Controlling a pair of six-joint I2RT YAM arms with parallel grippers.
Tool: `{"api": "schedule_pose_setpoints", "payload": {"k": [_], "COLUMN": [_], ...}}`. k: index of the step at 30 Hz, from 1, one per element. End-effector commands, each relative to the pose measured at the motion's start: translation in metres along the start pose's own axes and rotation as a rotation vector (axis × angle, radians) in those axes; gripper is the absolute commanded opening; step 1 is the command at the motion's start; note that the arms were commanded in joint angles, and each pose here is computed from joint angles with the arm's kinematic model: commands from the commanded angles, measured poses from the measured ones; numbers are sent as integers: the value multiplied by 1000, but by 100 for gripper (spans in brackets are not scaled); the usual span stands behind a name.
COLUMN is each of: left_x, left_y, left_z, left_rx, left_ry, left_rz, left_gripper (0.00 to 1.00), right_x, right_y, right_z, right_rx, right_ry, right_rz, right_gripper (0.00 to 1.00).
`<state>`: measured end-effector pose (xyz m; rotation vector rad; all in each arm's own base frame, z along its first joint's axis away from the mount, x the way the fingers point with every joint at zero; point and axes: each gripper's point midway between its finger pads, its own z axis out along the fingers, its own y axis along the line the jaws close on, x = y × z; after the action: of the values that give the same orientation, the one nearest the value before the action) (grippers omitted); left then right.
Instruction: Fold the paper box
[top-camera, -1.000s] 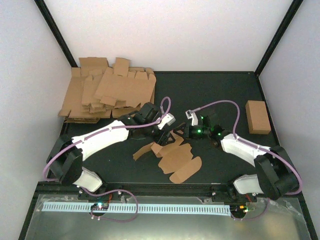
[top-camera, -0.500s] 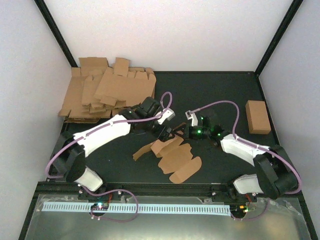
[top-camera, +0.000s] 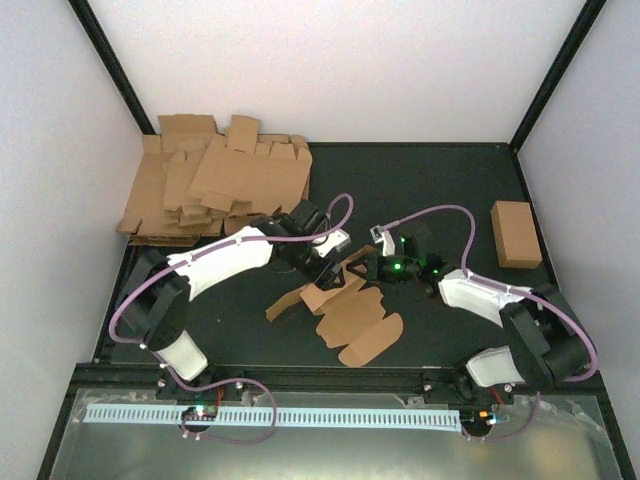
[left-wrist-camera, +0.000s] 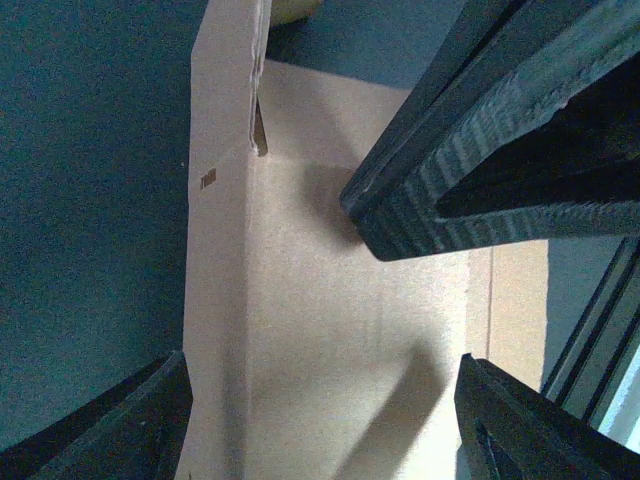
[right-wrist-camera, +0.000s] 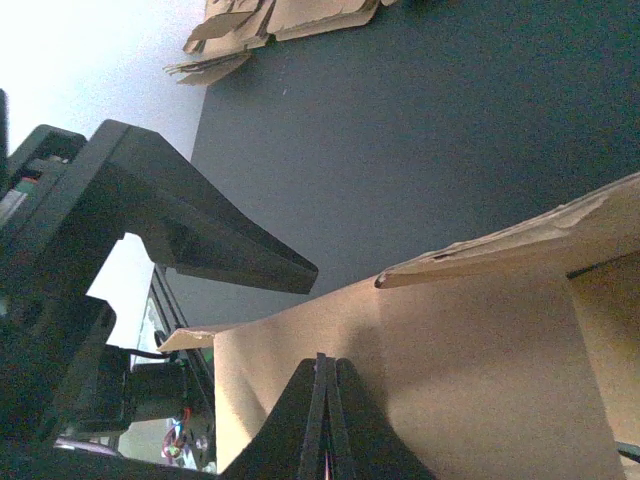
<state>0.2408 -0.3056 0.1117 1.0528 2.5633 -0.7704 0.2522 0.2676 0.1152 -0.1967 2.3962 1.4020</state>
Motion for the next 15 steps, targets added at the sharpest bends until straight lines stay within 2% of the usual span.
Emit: {"api": "schedule_pose_setpoints", "payload": {"k": [1,7,15], "left_x": [-5,-2,-2], "left_y": [3,8,11], "left_z": [-1,5,7], "left_rx": [-17,-31,-42], "left_ry": [10,25,26], "left_rz": [23,17,17], "left_gripper": [73,67,64], "right_x": [1,0,-6], "right_y": [3,4,15], "right_z": [2,2,-4], "right_rx": [-21,-25,-29], "right_ry": [2,2,-19], "right_rz": [-8,-11,-34], "right_gripper": [3,3,8]}}
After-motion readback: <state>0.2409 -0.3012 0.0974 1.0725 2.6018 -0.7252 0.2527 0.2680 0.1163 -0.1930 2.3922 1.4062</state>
